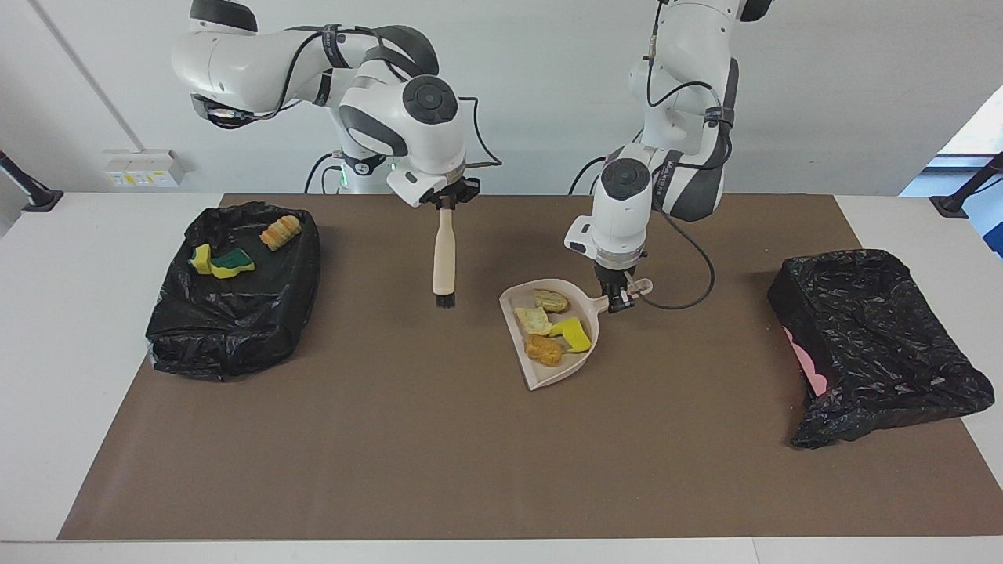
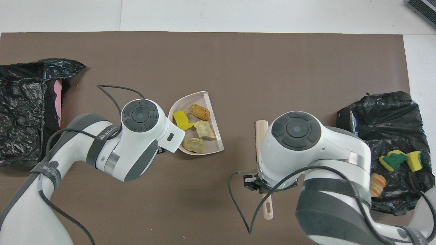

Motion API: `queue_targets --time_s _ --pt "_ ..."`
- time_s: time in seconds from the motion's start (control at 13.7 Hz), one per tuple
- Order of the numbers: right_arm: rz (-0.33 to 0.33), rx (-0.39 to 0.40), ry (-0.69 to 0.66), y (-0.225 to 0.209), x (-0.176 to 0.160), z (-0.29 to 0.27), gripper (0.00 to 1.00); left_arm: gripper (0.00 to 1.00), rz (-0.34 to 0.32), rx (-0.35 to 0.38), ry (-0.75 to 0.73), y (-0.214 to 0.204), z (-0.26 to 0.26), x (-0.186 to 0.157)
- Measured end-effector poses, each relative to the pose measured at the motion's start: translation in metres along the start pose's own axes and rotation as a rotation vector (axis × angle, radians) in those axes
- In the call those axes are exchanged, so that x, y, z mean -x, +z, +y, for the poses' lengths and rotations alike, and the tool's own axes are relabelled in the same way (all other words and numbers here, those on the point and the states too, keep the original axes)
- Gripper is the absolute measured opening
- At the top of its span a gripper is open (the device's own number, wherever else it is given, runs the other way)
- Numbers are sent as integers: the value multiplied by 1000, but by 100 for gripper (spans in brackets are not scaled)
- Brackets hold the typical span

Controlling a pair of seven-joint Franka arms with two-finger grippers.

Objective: Sweep and dump trash in bin
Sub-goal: 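Carry the loaded dustpan with the left gripper over the farther black bag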

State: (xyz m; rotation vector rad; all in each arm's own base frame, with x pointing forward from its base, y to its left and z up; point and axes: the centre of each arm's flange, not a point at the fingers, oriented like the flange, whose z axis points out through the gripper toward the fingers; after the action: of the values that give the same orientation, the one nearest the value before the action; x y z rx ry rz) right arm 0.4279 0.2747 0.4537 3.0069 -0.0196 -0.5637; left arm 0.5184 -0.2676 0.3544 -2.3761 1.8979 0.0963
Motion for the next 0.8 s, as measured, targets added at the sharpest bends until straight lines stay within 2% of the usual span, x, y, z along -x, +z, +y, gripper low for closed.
queue_targets --time_s 0.29,0.58,0.8 --pt "-6 63 59 34 26 -17 26 32 13 -14 -11 -5 -23 20" --pt "-2 56 62 44 33 -23 26 32 32 -40 -15 -21 -51 43" --pt "-2 53 68 43 30 -20 26 32 29 -28 -4 -39 -78 75"
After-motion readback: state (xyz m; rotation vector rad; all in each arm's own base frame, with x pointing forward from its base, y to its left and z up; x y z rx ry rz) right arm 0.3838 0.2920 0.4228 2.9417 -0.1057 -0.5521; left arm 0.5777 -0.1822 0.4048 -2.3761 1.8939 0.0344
